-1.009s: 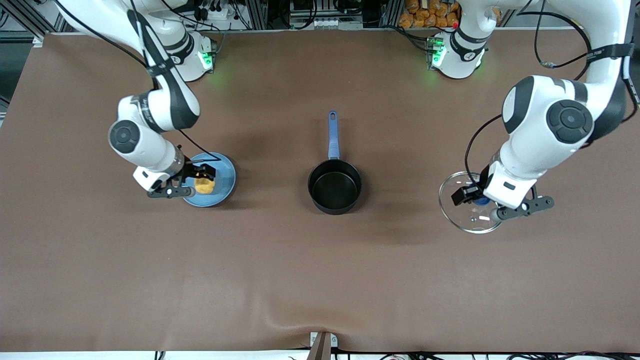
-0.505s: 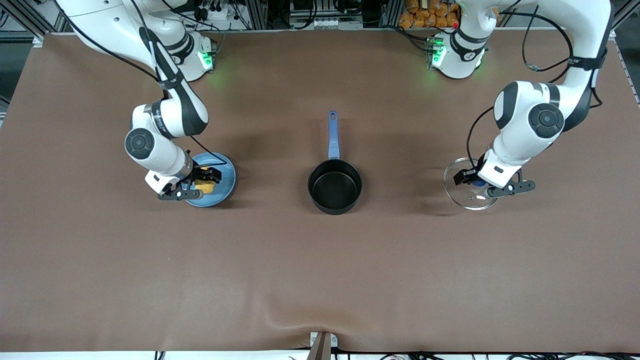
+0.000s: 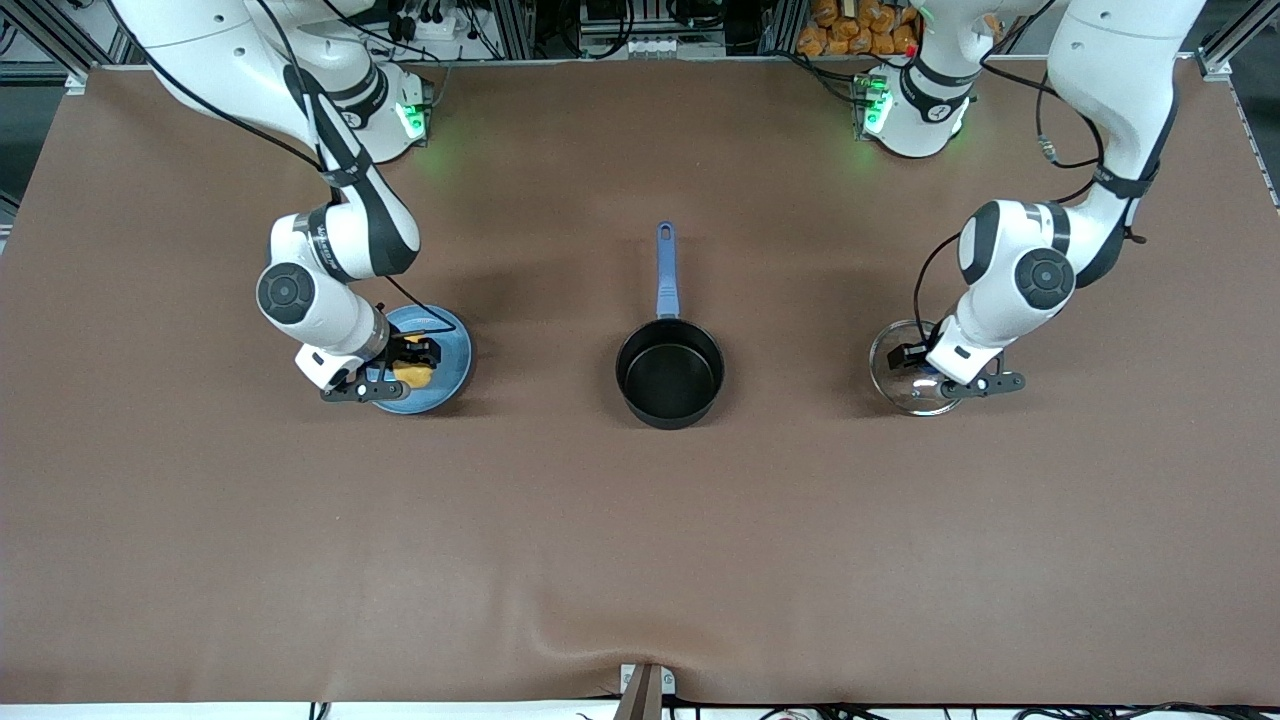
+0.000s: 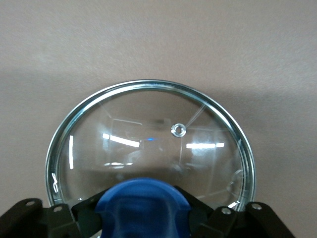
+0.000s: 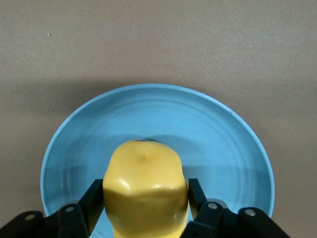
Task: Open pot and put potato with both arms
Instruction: 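Carry the potato over the pot with the right gripper, then lower the potato into the pot and open the right gripper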
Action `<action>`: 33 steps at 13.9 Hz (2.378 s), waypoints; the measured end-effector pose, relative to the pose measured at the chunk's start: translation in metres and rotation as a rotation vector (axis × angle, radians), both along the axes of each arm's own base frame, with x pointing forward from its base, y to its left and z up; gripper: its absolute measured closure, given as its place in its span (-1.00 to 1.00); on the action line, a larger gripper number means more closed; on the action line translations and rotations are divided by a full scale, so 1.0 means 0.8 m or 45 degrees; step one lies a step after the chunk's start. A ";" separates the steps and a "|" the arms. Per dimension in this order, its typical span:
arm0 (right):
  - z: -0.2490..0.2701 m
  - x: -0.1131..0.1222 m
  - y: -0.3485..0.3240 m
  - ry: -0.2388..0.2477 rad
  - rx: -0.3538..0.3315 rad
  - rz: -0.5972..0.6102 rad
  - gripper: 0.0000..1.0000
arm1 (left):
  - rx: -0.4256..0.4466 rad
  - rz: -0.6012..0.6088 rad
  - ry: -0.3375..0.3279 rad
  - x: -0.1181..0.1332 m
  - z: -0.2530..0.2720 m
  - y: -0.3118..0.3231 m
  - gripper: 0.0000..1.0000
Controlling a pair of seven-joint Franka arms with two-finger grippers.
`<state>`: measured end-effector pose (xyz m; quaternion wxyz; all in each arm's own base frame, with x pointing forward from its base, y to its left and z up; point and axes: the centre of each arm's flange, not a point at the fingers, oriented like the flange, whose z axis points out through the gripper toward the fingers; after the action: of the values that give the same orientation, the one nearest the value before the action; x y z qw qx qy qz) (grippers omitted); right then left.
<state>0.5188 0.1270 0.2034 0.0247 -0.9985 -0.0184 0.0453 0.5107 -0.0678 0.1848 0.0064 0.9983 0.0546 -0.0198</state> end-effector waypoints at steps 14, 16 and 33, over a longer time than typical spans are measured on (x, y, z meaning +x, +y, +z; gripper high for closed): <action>0.249 0.077 0.250 -0.098 0.147 -0.118 -0.32 | 0.008 0.014 -0.119 0.148 0.327 -0.007 -1.00; 0.243 0.075 0.319 -0.102 0.173 -0.146 -0.32 | 0.008 0.039 -0.159 0.151 0.352 0.009 -1.00; 0.034 0.013 0.543 -0.142 0.025 -0.123 -0.32 | 0.006 0.042 -0.167 0.151 0.360 0.011 -1.00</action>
<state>0.5296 0.5617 0.2309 0.0355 -0.9989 0.0281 -0.0117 0.6319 -0.0588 0.4728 0.0080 0.9964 0.0707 0.0460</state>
